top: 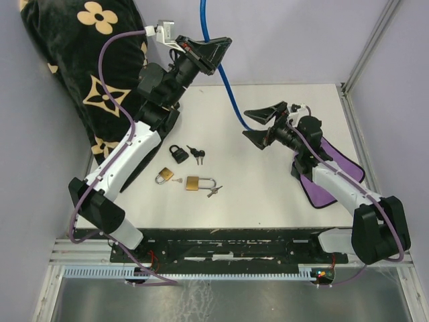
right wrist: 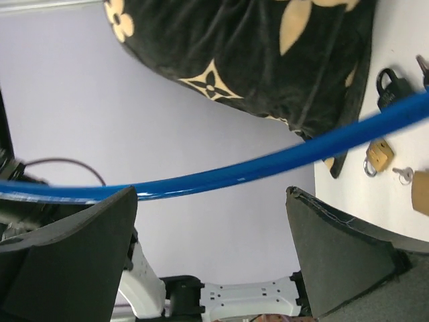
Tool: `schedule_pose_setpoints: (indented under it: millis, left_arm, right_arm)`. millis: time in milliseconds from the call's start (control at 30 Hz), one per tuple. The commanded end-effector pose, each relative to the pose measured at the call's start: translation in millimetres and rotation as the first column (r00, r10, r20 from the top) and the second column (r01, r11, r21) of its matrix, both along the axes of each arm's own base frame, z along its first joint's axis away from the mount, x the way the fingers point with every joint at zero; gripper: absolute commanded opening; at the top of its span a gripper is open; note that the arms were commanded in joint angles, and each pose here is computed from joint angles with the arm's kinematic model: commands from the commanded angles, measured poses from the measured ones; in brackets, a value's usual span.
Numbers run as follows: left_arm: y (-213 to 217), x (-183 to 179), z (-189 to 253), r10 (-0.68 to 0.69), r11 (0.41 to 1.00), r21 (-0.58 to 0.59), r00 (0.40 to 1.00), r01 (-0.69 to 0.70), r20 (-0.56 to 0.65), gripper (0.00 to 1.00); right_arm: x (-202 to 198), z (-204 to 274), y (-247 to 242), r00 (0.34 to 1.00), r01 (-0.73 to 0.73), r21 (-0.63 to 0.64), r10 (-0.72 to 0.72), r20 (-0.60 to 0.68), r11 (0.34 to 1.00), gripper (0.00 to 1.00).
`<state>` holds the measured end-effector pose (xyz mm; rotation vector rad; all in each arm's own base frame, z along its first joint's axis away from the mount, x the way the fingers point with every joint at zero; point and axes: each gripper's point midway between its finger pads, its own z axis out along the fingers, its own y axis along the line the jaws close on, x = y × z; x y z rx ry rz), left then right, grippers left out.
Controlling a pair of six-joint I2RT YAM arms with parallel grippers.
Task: Lock with the key
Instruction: Lock the lock.
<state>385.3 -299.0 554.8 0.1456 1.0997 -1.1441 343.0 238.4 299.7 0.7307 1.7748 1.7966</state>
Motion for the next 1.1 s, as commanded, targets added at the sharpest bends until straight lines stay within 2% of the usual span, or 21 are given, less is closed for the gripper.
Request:
schedule_pose_setpoints:
  millis: [0,200,400,567,767,833,1000,1067]
  left_arm:
    - [8.3,-21.9,54.1,0.063,0.995,-0.084,0.988,-0.051,0.142,0.03]
    - [6.1,-14.1,41.6,0.111,0.994,-0.025,0.985,-0.109,0.131,0.03]
    - [-1.0,-16.1,36.5,0.066,0.997,-0.054,0.990,-0.059,0.121,0.03]
    - [-3.3,-18.4,38.9,0.059,0.997,-0.060,0.990,-0.052,0.127,0.03]
    - [-13.8,-24.1,34.2,-0.005,0.996,-0.086,0.994,0.015,0.111,0.03]
    - [-16.7,-27.3,32.1,-0.024,0.996,-0.089,0.994,0.033,0.105,0.03]
    - [-15.6,-35.2,18.3,-0.042,0.996,-0.076,0.995,0.049,0.087,0.03]
    - [-12.6,-37.1,7.3,-0.028,0.998,-0.047,0.997,0.032,0.075,0.03]
  right_arm:
    - [9.1,8.2,2.7,0.991,0.009,0.001,-0.008,-0.137,1.000,0.99]
    - [21.6,64.1,-45.9,0.994,0.064,0.217,-0.044,-0.097,0.974,1.00]
    - [28.0,22.9,-39.5,0.972,0.092,0.149,-0.056,-0.229,0.985,1.00]
    - [16.0,18.0,-19.5,0.963,0.030,0.160,0.014,-0.268,0.987,0.98]
    - [32.3,8.1,-15.3,0.954,0.068,0.138,-0.024,-0.298,0.988,0.94]
    - [40.3,11.6,-15.2,0.956,0.083,0.145,-0.038,-0.290,0.986,0.86]
    - [61.1,38.7,-24.5,0.982,0.130,0.194,-0.099,-0.164,0.972,0.40]
    - [64.0,49.0,-31.6,0.989,0.138,0.144,-0.127,-0.081,0.980,0.15]
